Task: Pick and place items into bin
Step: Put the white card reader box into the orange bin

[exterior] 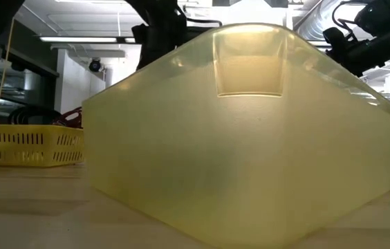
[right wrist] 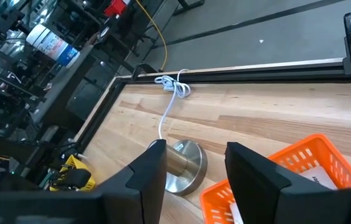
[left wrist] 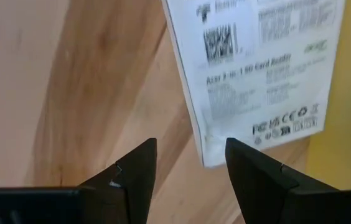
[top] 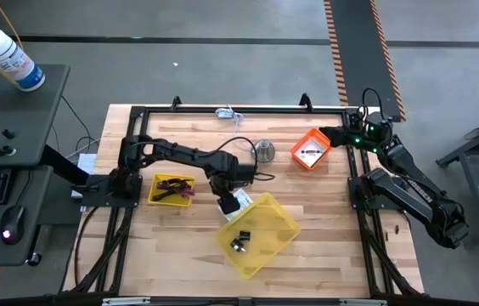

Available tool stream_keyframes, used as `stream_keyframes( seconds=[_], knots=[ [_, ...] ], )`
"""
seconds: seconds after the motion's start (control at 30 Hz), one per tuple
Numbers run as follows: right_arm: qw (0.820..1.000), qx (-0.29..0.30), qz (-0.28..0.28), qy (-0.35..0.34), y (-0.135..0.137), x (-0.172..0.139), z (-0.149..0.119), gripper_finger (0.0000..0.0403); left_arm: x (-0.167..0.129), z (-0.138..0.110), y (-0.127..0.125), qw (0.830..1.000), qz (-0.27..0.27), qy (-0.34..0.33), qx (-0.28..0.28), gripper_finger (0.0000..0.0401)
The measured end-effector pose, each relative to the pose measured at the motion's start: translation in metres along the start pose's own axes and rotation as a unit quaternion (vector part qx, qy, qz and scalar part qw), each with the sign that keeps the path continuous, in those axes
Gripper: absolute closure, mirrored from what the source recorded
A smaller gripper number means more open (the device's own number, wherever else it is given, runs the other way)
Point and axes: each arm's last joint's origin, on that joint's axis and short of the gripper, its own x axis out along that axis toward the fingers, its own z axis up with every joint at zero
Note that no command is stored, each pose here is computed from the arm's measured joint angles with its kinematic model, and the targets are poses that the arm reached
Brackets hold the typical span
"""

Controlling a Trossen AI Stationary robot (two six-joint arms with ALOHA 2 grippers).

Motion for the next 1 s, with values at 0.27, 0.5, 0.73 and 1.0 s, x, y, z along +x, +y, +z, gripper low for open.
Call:
stream_keyframes(
  seconds=[0.27,0.5,0.73,1.0],
  knots=[
    [1.000,0.002,0.000,0.000,0.0000,0.0000,0.0000,0.0253,0.0000,-0.0014,0.0001,1.000,0.000,0.008,-0.009,0.0224],
    [1.000,0.009,0.000,0.000,0.0000,0.0000,0.0000,0.0248,0.0031,-0.0001,-0.0005,1.000,-0.013,0.011,-0.006,0.0224],
    [1.000,0.010,0.000,0.000,0.0000,0.0000,0.0000,0.0248,0.0030,0.0004,-0.0006,1.000,-0.011,0.008,0.000,0.0224],
    [1.000,0.010,0.002,0.002,0.0001,0.0000,-0.0001,0.0250,0.0030,0.0004,-0.0004,1.000,-0.007,0.007,0.008,0.0224]
  ],
)
